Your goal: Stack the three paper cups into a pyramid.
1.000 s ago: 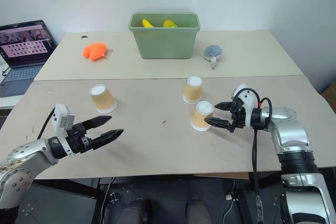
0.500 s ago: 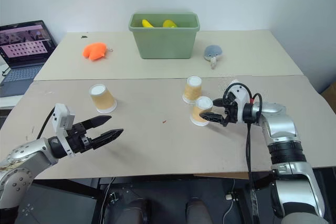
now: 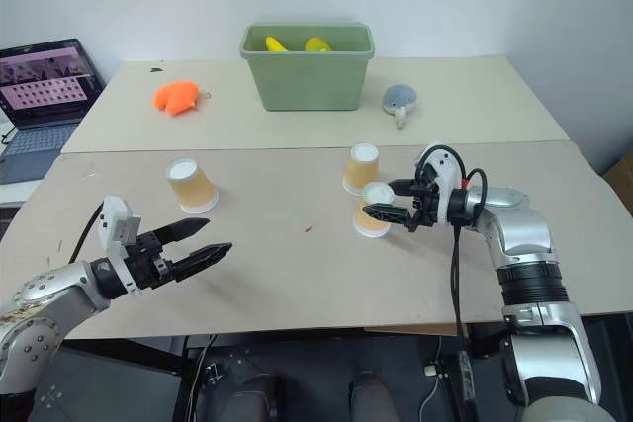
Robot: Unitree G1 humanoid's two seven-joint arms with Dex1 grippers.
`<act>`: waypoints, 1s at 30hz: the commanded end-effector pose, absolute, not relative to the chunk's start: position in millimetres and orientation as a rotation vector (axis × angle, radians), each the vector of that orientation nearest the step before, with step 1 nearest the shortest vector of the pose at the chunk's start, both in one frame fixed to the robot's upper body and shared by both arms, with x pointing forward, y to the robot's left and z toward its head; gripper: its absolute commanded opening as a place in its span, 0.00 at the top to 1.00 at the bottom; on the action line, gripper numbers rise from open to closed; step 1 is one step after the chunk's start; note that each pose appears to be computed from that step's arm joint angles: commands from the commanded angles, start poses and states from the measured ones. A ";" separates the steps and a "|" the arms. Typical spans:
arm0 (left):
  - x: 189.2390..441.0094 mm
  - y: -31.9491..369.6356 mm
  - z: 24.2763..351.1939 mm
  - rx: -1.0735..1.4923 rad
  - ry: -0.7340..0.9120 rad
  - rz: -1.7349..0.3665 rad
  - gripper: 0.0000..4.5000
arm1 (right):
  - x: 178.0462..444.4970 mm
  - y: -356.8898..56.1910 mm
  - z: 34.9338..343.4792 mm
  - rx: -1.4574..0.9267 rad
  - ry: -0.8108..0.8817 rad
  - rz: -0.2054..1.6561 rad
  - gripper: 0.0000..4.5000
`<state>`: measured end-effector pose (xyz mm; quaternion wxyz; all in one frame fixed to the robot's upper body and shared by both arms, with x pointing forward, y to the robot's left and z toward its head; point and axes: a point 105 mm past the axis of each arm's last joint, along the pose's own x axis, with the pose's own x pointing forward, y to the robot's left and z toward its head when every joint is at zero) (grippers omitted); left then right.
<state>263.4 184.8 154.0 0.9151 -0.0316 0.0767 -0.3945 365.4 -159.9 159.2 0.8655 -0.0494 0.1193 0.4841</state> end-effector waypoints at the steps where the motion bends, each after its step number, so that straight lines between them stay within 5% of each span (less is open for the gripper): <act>1: 261.1 182.5 164.4 -0.031 0.119 -0.818 0.00 | 367.7 -157.0 178.9 -0.110 0.188 1.010 0.00; 8: 261.2 182.5 163.3 -0.026 0.121 -0.813 0.00 | 370.6 -157.1 176.7 -0.107 0.202 0.996 0.00; 15: 261.4 183.6 162.6 -0.027 0.124 -0.807 0.00 | 368.9 -153.7 175.6 -0.123 0.202 1.008 0.41; 21: 260.2 183.3 161.3 -0.029 0.129 -0.806 0.00 | 363.8 -141.3 188.7 -0.159 0.164 1.054 0.41; 27: 259.3 182.2 160.3 -0.032 0.134 -0.809 0.00 | 328.9 -93.8 245.9 -0.266 0.064 1.305 0.41; 30: 258.5 182.1 160.2 -0.033 0.132 -0.806 0.00 | 334.1 -77.6 259.3 -0.291 0.060 1.313 0.41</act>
